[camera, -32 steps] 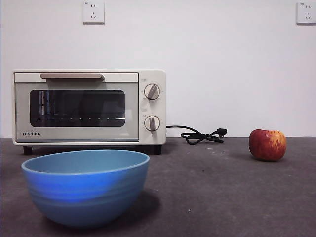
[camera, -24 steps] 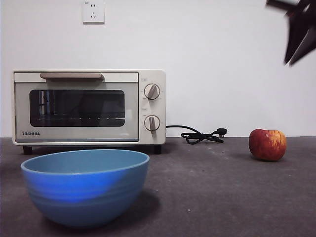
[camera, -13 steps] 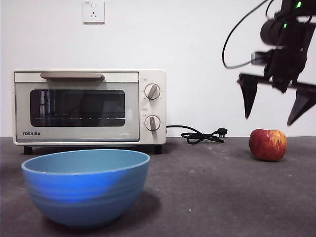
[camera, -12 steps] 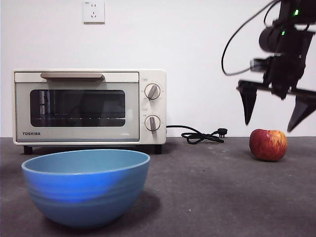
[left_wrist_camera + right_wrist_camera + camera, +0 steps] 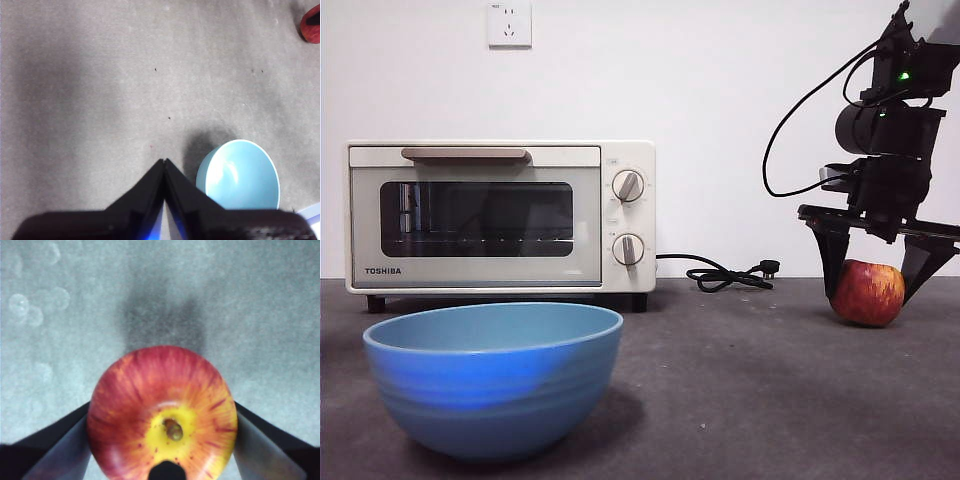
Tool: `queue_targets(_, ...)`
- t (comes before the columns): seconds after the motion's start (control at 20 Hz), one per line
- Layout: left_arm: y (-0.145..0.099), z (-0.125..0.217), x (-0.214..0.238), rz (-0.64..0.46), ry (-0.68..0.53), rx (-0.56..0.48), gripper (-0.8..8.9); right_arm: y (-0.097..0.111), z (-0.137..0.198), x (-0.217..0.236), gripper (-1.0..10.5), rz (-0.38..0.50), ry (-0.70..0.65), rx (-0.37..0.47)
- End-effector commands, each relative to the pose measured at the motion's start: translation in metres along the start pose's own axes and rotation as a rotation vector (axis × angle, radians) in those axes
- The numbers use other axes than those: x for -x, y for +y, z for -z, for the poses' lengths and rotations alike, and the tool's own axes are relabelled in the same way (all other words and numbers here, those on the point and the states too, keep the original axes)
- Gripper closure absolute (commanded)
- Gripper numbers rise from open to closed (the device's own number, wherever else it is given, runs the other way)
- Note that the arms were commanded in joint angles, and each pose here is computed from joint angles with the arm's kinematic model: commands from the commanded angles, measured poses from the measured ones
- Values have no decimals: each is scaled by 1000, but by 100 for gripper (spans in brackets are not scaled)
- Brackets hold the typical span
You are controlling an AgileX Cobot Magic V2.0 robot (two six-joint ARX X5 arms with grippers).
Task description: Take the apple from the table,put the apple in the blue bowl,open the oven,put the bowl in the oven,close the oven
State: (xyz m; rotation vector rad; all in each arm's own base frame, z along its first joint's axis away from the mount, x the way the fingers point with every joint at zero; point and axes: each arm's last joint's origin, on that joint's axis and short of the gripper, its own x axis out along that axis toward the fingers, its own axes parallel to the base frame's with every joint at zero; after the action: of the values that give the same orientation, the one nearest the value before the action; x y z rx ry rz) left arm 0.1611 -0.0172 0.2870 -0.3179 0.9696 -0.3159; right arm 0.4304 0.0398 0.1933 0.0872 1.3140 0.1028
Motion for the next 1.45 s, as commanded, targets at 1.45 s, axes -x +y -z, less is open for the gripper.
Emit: queue_targets(1.45,0,-1,0,6,0,-51,818,280,242,74,949,-316,2,847)
